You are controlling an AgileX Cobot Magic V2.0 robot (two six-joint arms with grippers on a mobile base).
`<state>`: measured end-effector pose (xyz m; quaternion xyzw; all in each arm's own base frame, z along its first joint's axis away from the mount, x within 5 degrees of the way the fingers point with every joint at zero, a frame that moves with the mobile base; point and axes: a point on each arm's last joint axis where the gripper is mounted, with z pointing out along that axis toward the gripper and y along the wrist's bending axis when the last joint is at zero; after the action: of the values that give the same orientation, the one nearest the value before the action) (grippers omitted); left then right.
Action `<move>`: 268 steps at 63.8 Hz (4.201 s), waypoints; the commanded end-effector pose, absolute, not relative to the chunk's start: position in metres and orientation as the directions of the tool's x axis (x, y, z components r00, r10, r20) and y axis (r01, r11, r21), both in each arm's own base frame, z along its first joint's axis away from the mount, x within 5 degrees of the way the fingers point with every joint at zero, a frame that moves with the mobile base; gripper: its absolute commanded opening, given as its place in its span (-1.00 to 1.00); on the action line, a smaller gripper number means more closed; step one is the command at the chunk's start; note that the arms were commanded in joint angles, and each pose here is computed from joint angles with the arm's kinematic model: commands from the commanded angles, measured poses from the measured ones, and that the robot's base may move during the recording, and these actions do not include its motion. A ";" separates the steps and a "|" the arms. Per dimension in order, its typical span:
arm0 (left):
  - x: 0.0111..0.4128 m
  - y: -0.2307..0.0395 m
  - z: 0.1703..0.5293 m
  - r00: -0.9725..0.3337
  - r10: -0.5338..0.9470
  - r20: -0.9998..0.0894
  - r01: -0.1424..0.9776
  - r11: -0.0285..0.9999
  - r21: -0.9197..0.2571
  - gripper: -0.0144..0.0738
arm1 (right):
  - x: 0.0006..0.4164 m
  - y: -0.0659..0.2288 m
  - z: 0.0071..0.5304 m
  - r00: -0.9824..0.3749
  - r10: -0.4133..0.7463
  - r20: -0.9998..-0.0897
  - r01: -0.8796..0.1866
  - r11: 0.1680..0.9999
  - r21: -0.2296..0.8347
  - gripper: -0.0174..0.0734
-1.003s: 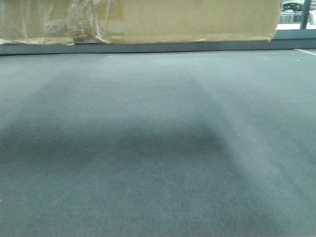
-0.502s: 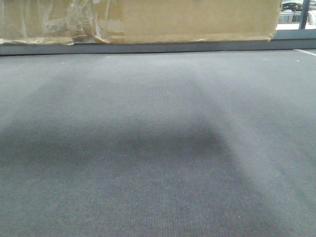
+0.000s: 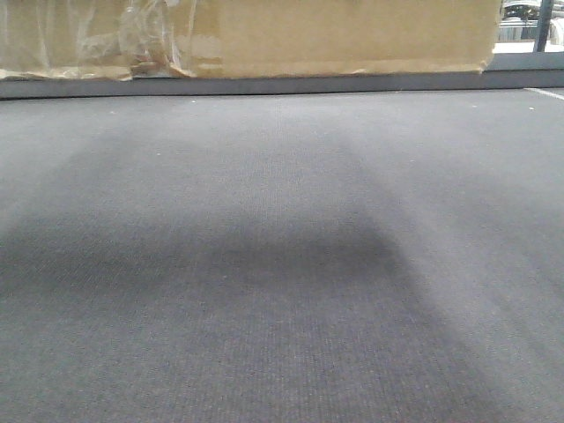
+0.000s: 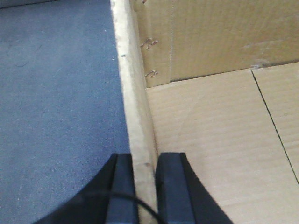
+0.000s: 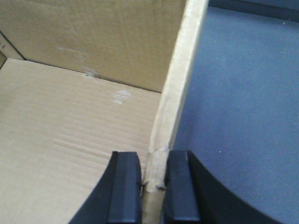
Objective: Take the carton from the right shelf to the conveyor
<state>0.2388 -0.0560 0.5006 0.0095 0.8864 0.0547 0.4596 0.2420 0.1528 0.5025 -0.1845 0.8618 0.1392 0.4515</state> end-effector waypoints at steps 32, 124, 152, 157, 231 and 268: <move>0.272 -0.060 0.496 -0.507 0.002 -0.862 0.010 1.000 -0.003 -0.71 | 0.267 0.140 0.498 -0.504 -0.160 -0.849 -0.381 0.923 0.053 -0.76; 0.329 -0.058 0.461 -0.579 0.085 -0.811 0.007 0.995 0.099 0.30 | 0.334 0.114 0.453 -0.621 -0.116 -0.775 -0.229 0.973 0.038 0.14; 0.275 0.014 0.423 -0.594 -0.030 -0.804 -0.122 0.991 0.053 -0.64 | 0.305 0.046 0.442 -0.685 -0.022 -0.728 -0.056 0.998 0.022 -0.75; 0.264 0.016 0.402 -0.592 -0.043 -0.805 -0.112 0.993 0.029 -0.64 | 0.299 0.043 0.423 -0.699 -0.046 -0.714 -0.065 0.998 0.000 -0.75; 0.040 0.005 0.333 0.101 0.006 -0.995 -0.070 0.998 -0.001 -0.64 | 0.042 0.004 0.321 0.092 0.011 -0.996 -0.127 0.992 -0.001 -0.75; 0.035 0.004 0.335 0.130 0.008 -0.992 -0.070 0.998 -0.001 -0.64 | 0.038 0.004 0.326 0.153 0.019 -0.988 -0.132 0.991 -0.001 -0.75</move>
<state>0.0355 0.0045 0.3327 -0.0266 0.6666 0.0230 0.7446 0.0390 0.0039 0.3244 -0.0397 0.6606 0.0580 0.7475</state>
